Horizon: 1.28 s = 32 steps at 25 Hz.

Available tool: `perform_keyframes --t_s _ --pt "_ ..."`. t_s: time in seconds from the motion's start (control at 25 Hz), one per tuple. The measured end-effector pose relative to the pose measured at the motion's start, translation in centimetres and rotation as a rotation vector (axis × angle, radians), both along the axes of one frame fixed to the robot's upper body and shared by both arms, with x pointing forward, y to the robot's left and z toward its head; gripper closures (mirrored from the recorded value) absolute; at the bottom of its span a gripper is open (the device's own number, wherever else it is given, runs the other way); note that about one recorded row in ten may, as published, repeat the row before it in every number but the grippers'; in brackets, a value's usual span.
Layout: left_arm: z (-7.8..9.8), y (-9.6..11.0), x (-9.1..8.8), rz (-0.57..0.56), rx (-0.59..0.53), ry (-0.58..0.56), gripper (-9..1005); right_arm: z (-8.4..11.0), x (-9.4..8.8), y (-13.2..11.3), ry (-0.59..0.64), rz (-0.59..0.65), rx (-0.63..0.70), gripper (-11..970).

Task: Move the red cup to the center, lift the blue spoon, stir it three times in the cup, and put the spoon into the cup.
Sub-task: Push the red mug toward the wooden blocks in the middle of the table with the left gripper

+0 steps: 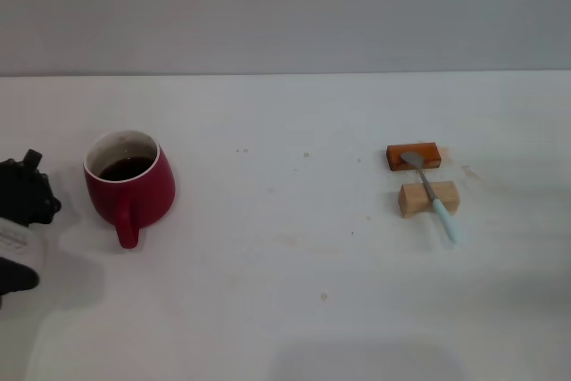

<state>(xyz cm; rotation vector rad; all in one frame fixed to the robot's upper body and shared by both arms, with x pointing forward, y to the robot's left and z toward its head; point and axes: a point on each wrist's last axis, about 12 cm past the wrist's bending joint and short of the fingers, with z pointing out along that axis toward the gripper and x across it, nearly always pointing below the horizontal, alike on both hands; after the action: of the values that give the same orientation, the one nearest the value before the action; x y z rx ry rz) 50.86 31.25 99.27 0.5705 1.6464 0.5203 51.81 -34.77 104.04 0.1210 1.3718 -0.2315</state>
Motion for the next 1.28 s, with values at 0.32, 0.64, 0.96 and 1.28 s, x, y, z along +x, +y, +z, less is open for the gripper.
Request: perform_keyframes --t_s 0.32,0.64,0.96,1.28 --pt "0.4 -1.6 1.9 -0.075 0.092 0.019 983 0.0 0.0 0.0 -0.003 0.0 0.0 268" --pt "0.6 -3.5 2.6 -0.18 0.115 0.019 967 0.0 0.0 0.0 -0.004 0.0 0.0 268" --pt "0.6 -4.7 2.4 -0.253 0.131 0.021 952 0.1 0.0 0.0 -0.004 0.0 0.0 268" --pt "0.6 -6.1 2.2 -0.319 0.127 0.015 936 0.1 0.1 0.1 -0.006 0.004 -0.001 268"
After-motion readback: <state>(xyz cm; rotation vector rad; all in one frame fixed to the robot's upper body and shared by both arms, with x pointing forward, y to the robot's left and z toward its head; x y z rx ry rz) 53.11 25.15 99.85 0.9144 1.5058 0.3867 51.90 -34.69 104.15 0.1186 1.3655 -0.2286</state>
